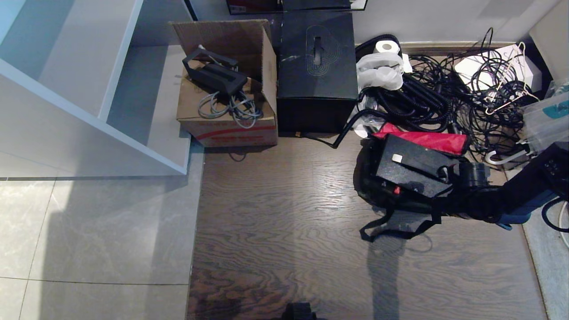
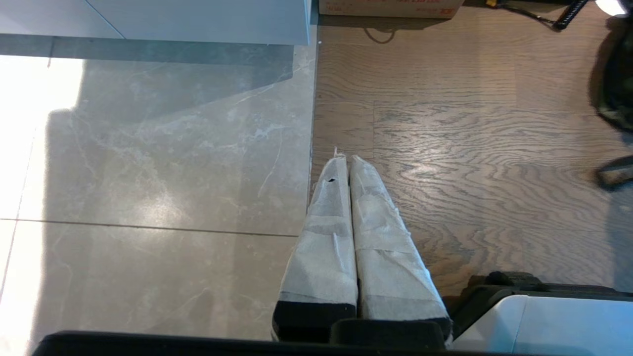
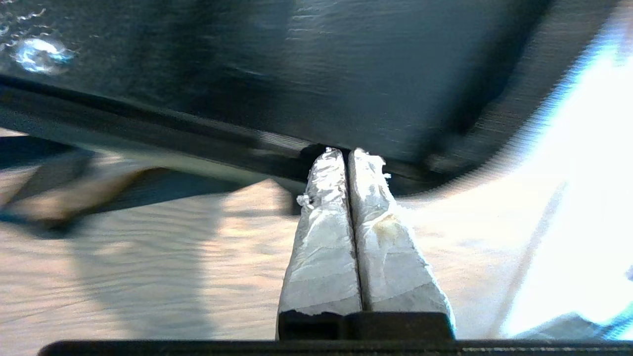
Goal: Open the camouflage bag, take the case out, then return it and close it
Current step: Close the top of the storage box
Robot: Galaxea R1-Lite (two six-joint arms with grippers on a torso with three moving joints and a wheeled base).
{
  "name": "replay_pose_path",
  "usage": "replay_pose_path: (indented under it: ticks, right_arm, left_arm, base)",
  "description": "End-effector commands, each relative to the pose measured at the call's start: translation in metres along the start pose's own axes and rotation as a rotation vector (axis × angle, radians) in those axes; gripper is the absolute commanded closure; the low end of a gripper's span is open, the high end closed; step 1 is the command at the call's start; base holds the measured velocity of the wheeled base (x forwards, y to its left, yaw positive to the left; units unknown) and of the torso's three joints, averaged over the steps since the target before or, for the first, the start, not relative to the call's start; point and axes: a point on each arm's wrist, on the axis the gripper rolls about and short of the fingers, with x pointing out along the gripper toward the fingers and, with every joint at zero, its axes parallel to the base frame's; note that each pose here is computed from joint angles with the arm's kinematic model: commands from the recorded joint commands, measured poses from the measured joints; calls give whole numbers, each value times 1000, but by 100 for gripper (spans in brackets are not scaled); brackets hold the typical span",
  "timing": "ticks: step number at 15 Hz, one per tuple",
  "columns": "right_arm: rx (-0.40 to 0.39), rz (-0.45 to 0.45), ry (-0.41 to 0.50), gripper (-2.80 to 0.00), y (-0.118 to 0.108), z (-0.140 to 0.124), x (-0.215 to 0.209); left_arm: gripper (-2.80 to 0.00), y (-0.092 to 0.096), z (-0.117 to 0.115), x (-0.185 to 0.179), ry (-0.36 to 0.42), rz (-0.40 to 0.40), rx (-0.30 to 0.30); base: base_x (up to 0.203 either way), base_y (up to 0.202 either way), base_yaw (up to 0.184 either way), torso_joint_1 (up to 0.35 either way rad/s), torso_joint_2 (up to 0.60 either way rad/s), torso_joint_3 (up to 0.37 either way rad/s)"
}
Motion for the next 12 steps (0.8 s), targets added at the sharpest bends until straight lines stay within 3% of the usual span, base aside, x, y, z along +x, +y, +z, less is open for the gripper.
replay_pose_path:
  ticks: [1,3,4,6,10,11,12]
  right_arm:
    - [57,141,-10,0,4,9,-19]
    - [191,319,25,0,13,16,-39]
    - [216,359,35,0,20,19,-47]
    - [193,395,39,0,39,19,-55]
    - [204,400,26,0,44,15,-45]
    - [202,398,13,-116,45,14,-42]
    - [201,390,2,-280,46,12,-37]
  left_arm:
    - [0,0,0,0,-1,0,-1]
    - [0,0,0,0,-1,0,-1]
    - [0,0,0,0,-1,0,-1]
    - [0,0,0,0,-1,0,-1]
    - [0,0,0,0,-1,0,-1]
    - [0,0,0,0,-1,0,-1]
    - [0,0,0,0,-1,0,-1]
  base:
    - [0,0,0,0,0,0]
    - [0,0,0,1,13,-7]
    - [0,0,0,0,0,0]
    - [0,0,0,0,0,0]
    - [0,0,0,0,0,0]
    - [0,0,0,0,0,0]
    - [0,0,0,0,0,0]
